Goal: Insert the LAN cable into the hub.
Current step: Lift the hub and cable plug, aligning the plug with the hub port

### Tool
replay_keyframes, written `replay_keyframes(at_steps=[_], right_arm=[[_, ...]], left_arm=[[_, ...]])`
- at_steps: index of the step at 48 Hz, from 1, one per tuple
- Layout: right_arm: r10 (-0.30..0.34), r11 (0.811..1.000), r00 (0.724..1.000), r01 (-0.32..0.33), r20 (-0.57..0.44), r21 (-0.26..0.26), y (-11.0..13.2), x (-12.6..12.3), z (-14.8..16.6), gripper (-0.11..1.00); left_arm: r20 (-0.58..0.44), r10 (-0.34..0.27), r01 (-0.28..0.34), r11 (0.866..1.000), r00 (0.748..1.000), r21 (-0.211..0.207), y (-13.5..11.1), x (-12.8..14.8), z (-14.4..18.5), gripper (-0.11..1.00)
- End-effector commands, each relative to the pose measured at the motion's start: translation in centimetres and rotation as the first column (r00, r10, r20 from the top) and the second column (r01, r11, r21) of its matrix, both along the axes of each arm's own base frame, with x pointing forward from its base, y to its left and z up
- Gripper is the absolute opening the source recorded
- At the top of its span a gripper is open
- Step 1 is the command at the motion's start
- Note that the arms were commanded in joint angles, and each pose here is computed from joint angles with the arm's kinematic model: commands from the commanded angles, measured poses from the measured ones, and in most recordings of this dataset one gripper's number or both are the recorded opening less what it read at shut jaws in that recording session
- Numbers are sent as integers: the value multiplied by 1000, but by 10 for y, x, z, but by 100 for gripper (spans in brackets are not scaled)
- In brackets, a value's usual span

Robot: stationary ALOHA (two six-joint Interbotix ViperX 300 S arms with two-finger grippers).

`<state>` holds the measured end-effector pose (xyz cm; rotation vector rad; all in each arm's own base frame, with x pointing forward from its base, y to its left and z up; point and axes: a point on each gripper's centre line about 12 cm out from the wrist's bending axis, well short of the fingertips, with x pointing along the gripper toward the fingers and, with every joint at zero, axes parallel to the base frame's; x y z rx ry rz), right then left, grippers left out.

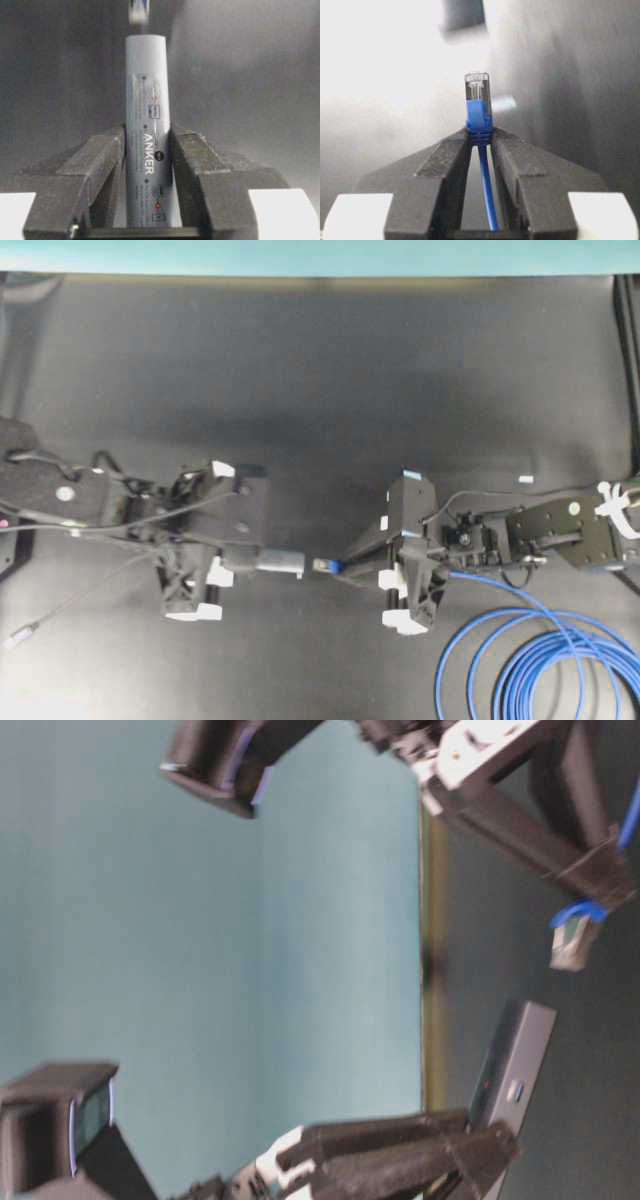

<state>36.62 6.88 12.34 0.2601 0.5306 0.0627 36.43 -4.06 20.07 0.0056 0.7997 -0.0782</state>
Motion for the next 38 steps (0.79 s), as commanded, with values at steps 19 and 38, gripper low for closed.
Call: replay_keyframes(at_steps=[19,38], right_arm=[[6,1000,998,-7,63,12,5,10,17,12],[-8,1000,998,8,60,2,-2,15,17,12]], left_arm=[[16,-2,2,1000,1000,6,0,8,10,29],[-3,-31,31,999,1000,32,-2,11,9,29]])
